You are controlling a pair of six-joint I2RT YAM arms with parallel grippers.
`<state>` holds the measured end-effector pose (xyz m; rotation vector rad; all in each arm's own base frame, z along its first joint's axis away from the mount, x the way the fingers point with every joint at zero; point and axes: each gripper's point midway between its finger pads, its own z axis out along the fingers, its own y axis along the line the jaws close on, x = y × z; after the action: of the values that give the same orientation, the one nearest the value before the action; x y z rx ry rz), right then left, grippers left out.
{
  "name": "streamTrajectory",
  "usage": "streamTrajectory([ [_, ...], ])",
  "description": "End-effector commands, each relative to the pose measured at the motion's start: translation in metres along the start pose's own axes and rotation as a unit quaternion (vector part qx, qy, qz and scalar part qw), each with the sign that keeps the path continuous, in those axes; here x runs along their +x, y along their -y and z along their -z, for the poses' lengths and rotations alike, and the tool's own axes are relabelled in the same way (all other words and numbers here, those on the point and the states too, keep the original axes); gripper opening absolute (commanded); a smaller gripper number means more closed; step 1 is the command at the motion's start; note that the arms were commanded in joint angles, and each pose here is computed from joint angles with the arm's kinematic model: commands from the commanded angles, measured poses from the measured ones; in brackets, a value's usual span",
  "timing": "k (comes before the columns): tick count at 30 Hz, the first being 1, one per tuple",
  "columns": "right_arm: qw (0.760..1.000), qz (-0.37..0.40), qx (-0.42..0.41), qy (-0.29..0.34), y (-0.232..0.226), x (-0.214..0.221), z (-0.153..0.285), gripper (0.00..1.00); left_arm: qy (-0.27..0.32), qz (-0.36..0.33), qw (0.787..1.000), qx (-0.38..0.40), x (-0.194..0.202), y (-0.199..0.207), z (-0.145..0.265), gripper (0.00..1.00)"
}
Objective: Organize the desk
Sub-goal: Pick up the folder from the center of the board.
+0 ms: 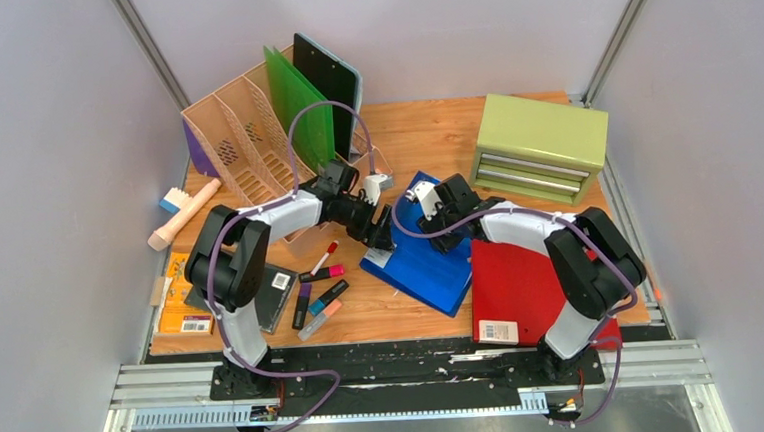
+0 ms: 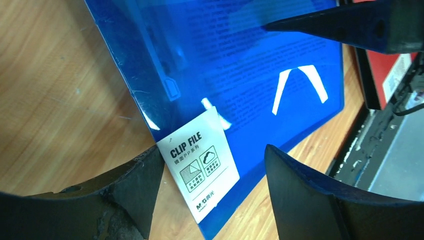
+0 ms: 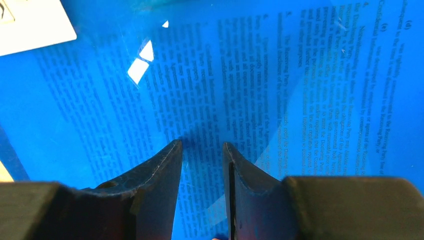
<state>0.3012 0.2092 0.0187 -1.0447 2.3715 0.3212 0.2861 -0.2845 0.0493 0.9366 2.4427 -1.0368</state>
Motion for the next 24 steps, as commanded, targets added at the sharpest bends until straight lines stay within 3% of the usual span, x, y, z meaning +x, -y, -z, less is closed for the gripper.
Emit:
streamTrajectory([
  [1, 0.994, -0.027, -0.011, -0.105, -0.010, 0.064, -0.014, 0.35, 0.027, -0.005, 0.993, 0.118, -0.014, 0.055, 0.006, 0.79],
  [5, 0.994, -0.027, -0.011, -0.105, -0.011, 0.064, -0.014, 0.33, 0.030, 0.005, 0.992, 0.125, -0.014, 0.056, 0.004, 0.77],
  [13, 0.998, -0.016, 0.005, -0.056, 0.002, 0.034, 0.010, 0.39, 0.015, 0.016, 1.000, -0.016, -0.008, 0.007, -0.001, 0.78],
  [24, 0.996, -0.051, 0.051, -0.044, 0.046, 0.034, 0.050, 0.39, -0.006, 0.019, 0.996, -0.089, 0.000, -0.022, -0.003, 0.80],
])
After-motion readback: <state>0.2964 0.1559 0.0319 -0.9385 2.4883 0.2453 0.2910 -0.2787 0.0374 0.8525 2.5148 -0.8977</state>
